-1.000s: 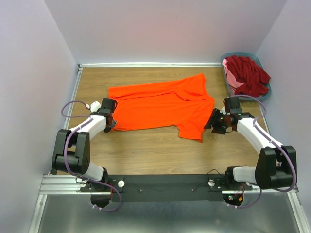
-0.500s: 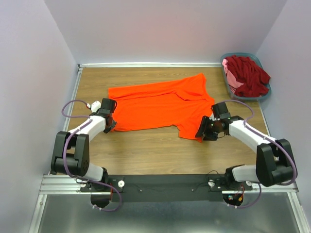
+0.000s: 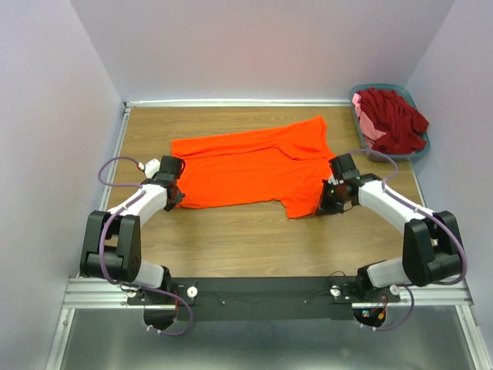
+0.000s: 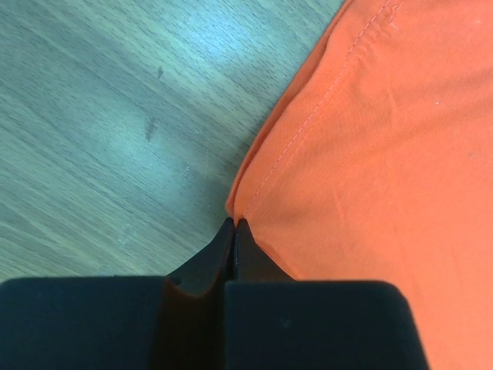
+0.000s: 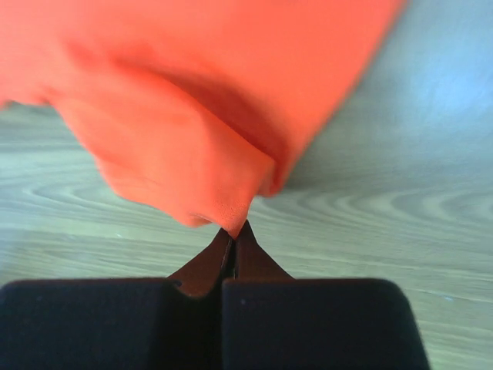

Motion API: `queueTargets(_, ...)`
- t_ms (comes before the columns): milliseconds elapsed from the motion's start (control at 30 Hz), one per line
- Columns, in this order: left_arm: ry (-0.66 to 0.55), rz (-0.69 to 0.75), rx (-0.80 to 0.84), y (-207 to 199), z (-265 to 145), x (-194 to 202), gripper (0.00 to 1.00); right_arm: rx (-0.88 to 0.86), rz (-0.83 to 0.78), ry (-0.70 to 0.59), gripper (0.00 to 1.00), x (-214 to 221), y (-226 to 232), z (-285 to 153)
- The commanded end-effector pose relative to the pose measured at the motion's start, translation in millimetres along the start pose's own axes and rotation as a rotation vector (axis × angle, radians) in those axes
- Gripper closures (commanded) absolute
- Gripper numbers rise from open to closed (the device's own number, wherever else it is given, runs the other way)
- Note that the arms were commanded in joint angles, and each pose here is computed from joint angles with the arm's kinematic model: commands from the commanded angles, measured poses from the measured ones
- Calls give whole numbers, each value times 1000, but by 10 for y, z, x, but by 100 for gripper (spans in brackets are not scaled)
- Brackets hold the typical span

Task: Fold and stack the t-shirts
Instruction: Fold the tshirt

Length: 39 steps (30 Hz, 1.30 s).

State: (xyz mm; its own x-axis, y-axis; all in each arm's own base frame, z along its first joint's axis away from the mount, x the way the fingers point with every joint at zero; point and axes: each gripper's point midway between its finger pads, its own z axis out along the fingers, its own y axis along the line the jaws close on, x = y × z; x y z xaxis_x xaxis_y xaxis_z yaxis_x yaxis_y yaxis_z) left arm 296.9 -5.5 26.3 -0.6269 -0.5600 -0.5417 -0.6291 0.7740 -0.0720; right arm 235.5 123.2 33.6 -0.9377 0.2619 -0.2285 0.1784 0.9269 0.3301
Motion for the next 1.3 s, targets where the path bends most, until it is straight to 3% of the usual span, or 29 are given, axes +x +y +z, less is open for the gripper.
queueTargets(0, -46, 19, -7, 21, -78, -121, 100, 113, -115, -16, 99, -270, 21, -135)
queueTargets(133, -64, 25, -13, 32, -103, -172, 100, 227, -244, -28, 98, -528, 182, -177)
queueTargets(200, -67, 25, -10, 31, -110, -178, 100, 287, -322, 21, 95, -492, 224, -35)
queueTargets(333, -65, 34, -2, 14, -109, -180, 100, 428, -424, -9, 88, -681, 274, 74)
queueTargets(467, -60, 42, 2, 10, -102, -166, 100, 564, -409, -173, 72, -1149, 267, -42)
queueTargets(567, -66, 46, 6, 7, -106, -175, 100, 561, -411, -226, 59, -1390, 340, -57)
queueTargets(700, -64, 53, 10, -4, -104, -178, 100, 602, -379, -224, 54, -1563, 186, -2)
queueTargets(833, -70, 57, 24, -33, -128, -213, 100, 459, -376, -254, 54, -1620, 210, -171)
queueTargets(1000, -70, 60, 35, -49, -139, -218, 100, 189, -478, -199, 54, -1259, 470, -148)
queueTargets(1133, -68, 65, 39, -49, -139, -207, 100, 66, -542, -140, 54, -913, 451, -63)
queueTargets(1267, -68, 70, 42, -53, -140, -207, 100, 21, -569, -112, 52, -839, 480, 45)
